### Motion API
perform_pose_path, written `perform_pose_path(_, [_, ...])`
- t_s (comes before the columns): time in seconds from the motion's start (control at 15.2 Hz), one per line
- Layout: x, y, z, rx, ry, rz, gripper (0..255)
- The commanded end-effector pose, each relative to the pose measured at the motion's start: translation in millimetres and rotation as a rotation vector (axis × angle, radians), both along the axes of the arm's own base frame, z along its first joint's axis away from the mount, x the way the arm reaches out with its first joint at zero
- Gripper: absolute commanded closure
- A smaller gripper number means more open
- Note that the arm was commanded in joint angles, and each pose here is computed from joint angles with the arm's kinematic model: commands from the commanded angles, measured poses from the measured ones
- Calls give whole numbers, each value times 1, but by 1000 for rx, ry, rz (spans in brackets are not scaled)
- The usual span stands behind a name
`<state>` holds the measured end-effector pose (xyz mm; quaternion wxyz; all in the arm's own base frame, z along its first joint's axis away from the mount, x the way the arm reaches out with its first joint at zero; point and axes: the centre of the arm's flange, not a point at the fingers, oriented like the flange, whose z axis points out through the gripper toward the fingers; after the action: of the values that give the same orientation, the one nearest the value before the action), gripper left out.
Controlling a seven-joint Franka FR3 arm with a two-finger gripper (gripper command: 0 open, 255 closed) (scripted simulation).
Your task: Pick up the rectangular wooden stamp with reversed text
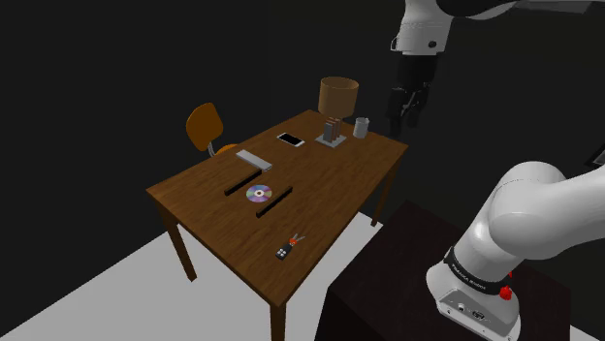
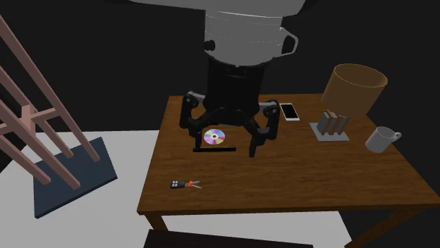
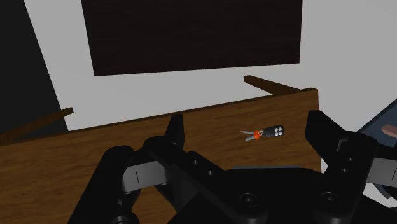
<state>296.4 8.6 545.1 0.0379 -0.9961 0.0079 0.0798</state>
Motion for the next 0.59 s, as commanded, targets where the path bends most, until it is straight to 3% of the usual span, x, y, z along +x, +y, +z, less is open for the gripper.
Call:
perform_pose_path(0.0, [0,0,0,0,0,0,0])
perform_pose_path(0.53, [43,58,-73,-38,-14,-250,0])
